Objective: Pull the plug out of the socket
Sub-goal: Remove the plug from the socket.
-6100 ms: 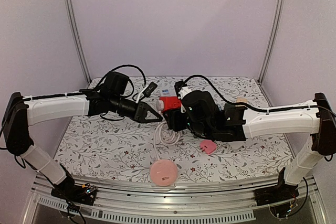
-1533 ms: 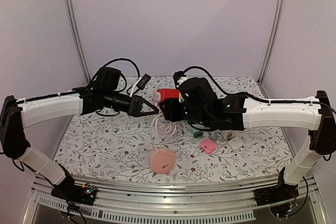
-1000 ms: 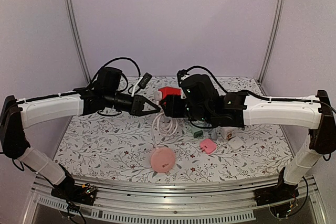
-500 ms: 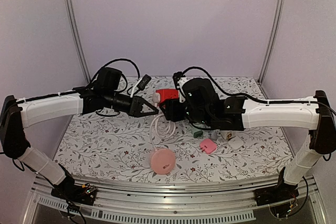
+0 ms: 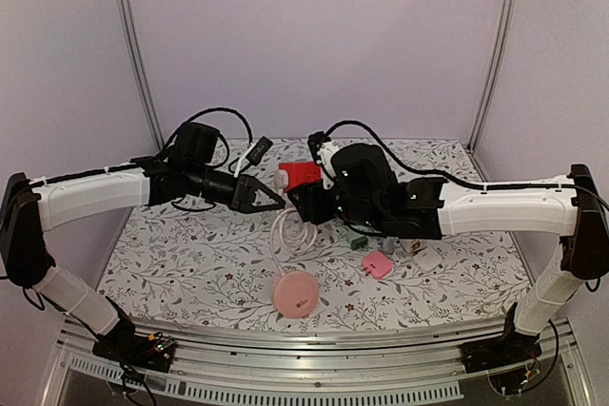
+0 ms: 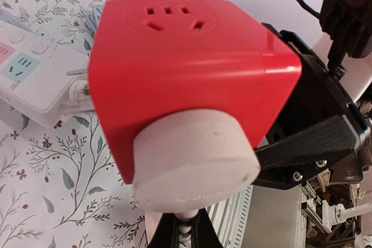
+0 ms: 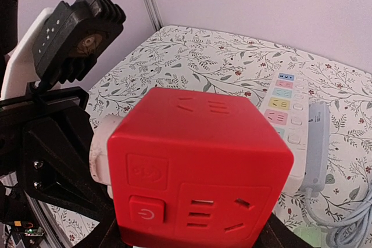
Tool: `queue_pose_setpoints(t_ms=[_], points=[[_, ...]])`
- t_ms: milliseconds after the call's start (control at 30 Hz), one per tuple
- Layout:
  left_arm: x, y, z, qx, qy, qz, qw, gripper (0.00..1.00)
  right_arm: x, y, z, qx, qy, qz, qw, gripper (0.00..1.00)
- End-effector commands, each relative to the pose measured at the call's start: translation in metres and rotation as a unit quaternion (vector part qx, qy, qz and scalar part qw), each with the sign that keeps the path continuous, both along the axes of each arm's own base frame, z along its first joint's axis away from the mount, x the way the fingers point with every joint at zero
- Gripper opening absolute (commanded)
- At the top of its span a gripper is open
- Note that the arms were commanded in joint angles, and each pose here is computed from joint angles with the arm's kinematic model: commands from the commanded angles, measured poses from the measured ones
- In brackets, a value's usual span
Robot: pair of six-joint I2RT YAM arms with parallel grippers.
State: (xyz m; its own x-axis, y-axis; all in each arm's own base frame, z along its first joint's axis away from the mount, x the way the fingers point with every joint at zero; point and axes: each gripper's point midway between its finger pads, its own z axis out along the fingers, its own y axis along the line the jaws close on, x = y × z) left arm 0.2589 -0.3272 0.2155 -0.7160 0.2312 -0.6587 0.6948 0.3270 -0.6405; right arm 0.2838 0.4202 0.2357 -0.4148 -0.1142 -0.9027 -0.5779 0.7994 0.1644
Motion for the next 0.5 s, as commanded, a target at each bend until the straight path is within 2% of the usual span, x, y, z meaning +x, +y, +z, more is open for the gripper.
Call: queue_pose_setpoints(t_ms=[0,200,467], points=[[0.014,0.016,0.018,-0.016,-0.016,0.024,0.999,0.0,0.024,-0.039,-0.011,-0.042,0.003,-0.087,0.995,0.12],[0.012,0.012,0.013,-0.013,-0.012,0.022,1.0,0.0,0.03,-0.023,0.036,0.091,0.019,-0.111,0.989,0.11],[-0.006,-0.005,0.003,0.002,-0.013,-0.006,1.0,0.0,0.031,-0.018,0.084,0.184,0.023,-0.117,0.976,0.11]])
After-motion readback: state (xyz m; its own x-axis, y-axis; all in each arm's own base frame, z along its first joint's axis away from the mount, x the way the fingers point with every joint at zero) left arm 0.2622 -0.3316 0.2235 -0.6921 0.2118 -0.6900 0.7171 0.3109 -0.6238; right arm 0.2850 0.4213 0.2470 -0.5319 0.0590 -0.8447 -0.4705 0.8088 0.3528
